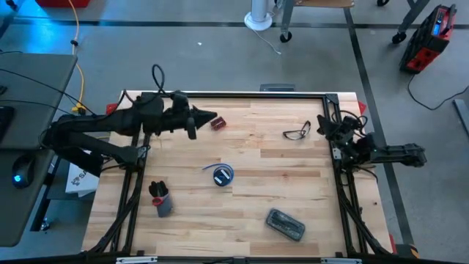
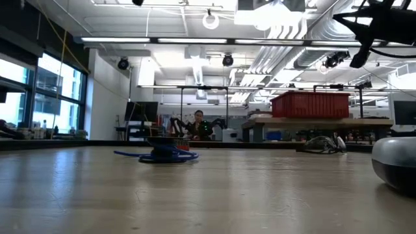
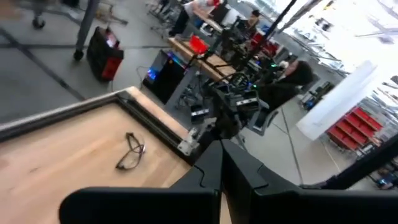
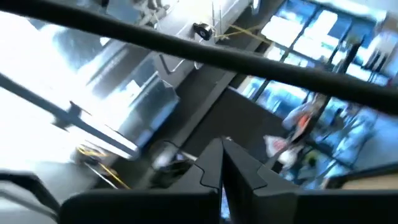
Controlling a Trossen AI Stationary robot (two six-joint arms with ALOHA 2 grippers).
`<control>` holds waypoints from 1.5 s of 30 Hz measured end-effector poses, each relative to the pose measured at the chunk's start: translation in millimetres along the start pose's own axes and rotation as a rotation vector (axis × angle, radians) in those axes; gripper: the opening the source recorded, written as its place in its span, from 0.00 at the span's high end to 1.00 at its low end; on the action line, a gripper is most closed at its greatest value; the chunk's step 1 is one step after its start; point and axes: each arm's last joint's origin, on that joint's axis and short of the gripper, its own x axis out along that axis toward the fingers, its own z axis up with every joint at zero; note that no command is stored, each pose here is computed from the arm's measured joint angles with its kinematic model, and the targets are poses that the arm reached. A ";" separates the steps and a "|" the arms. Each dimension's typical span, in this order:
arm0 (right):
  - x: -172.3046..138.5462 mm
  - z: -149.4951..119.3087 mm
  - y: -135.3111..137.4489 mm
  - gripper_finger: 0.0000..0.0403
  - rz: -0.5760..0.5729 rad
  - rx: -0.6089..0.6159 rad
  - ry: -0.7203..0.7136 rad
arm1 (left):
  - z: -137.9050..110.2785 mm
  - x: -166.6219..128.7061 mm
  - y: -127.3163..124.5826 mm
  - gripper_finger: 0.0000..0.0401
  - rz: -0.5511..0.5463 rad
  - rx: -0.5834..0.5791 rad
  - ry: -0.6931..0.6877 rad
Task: Coil cords
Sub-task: Uncoil the blue wire from the spool
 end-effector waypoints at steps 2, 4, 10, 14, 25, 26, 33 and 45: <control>2.6 -2.2 -2.0 1.00 -0.045 0.101 -0.030 | -13.4 6.6 5.7 1.00 -0.004 -0.034 0.086; 6.3 -7.0 -4.9 1.00 -0.083 0.151 -0.031 | -36.2 15.1 12.0 1.00 -0.047 -0.076 0.218; 45.4 -15.8 31.1 1.00 0.080 -0.044 0.162 | -92.2 31.4 38.1 1.00 -0.130 -0.169 0.377; 87.4 -23.3 70.1 1.00 0.206 -0.383 0.350 | -112.2 27.2 62.2 1.00 -0.103 -0.220 0.420; 145.2 -22.9 99.4 0.96 -0.383 -0.643 0.878 | -158.7 22.3 113.2 0.81 0.131 -0.361 0.744; 147.1 -22.3 101.4 0.94 -0.413 -0.652 0.902 | -161.7 24.2 116.0 0.77 0.151 -0.398 0.765; 153.1 -20.1 106.4 0.76 -0.598 -0.668 0.973 | -190.9 38.3 128.8 0.55 0.261 -0.586 0.933; 154.0 -21.4 105.5 0.69 -0.589 -0.704 0.986 | -212.6 66.4 138.6 0.47 0.269 -0.717 0.874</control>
